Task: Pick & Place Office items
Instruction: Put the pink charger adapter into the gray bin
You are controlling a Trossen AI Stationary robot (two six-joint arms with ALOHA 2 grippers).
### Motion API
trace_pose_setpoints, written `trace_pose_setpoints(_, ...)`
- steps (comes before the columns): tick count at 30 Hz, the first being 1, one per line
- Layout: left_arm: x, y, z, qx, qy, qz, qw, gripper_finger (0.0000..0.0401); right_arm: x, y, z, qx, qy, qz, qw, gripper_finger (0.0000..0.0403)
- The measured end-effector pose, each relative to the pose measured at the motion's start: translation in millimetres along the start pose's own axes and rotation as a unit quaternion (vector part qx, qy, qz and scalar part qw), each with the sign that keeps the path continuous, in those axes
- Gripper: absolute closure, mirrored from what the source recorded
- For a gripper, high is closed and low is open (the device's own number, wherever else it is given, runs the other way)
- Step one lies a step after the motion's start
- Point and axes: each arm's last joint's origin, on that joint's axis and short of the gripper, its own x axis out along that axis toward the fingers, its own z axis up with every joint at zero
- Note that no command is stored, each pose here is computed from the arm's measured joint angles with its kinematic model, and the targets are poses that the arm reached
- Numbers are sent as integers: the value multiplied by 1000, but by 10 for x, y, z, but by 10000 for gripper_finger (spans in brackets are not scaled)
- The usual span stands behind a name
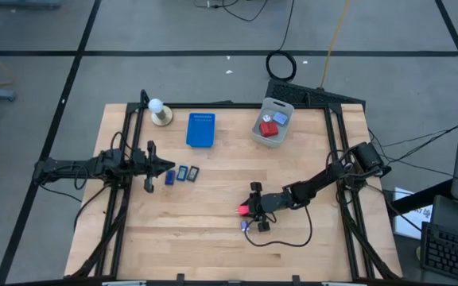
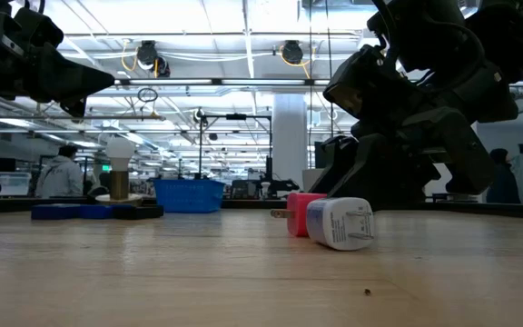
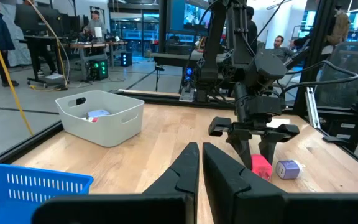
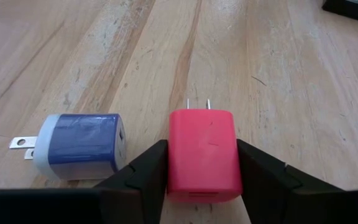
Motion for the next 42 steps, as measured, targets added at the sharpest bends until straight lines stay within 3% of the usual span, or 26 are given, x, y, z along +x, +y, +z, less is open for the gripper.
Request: trace_pose_setpoints(42, 0, 0, 0, 0, 0, 0, 1000, 380, -102, -11, 98, -14, -5, 1, 1000, 241)
